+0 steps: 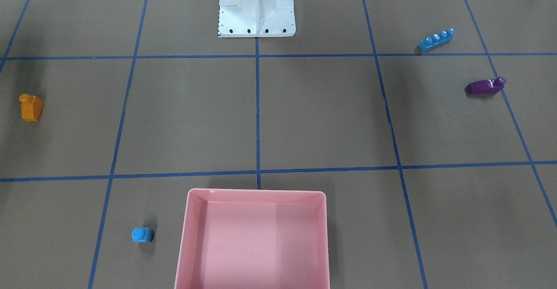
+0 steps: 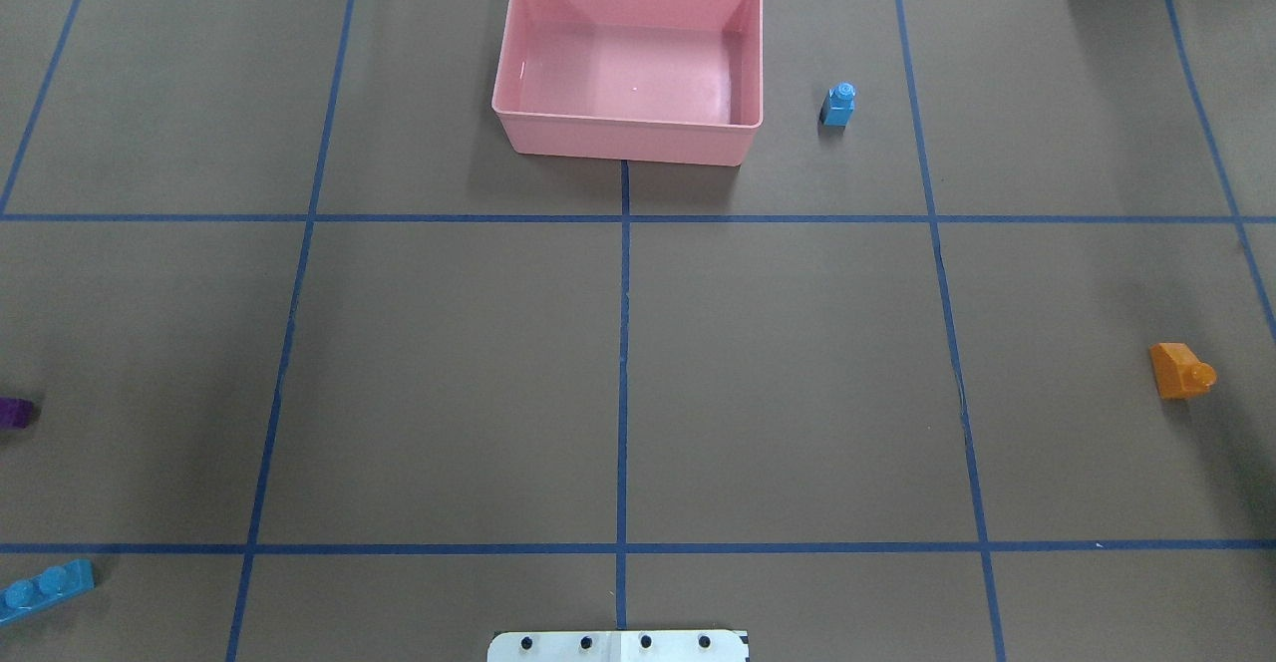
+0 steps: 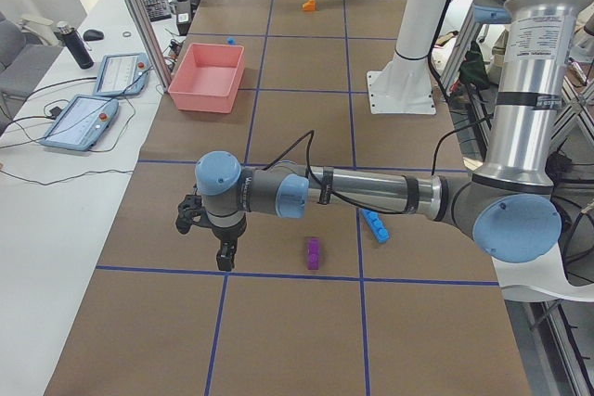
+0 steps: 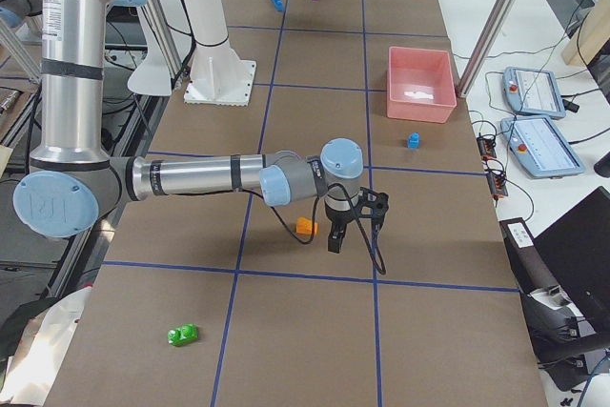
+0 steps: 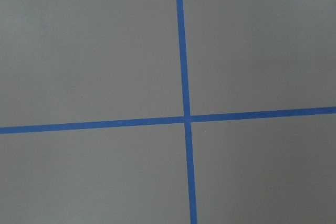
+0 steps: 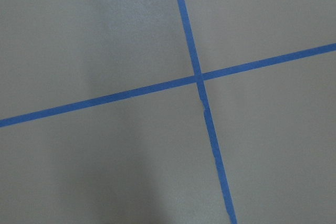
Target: Put all blocks into box
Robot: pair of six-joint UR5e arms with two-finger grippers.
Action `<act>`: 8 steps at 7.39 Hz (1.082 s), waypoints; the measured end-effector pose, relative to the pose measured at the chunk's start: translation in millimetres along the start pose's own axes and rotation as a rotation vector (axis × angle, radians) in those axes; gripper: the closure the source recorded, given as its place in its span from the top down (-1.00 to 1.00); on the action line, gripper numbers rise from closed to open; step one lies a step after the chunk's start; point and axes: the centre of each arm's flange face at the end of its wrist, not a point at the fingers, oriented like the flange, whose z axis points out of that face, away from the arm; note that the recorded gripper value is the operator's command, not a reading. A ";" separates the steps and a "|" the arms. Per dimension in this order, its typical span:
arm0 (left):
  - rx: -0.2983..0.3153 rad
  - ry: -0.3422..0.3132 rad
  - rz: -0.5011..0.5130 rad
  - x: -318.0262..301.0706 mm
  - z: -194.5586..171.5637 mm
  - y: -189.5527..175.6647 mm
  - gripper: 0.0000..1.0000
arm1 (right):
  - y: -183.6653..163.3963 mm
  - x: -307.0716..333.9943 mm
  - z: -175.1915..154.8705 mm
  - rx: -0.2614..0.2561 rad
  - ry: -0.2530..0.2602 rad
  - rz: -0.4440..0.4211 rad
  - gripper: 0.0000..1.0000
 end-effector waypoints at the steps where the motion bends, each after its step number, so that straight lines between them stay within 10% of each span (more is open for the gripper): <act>1: 0.000 0.023 0.001 2.7 -0.4 0.1 1.00 | 0.2 1.1 0.8 0.001 0.003 0.001 1.00; 8: -0.007 0.089 -0.001 7.1 1.5 6.0 1.00 | 1.1 -6.7 -5.1 0.011 -0.007 -0.022 1.00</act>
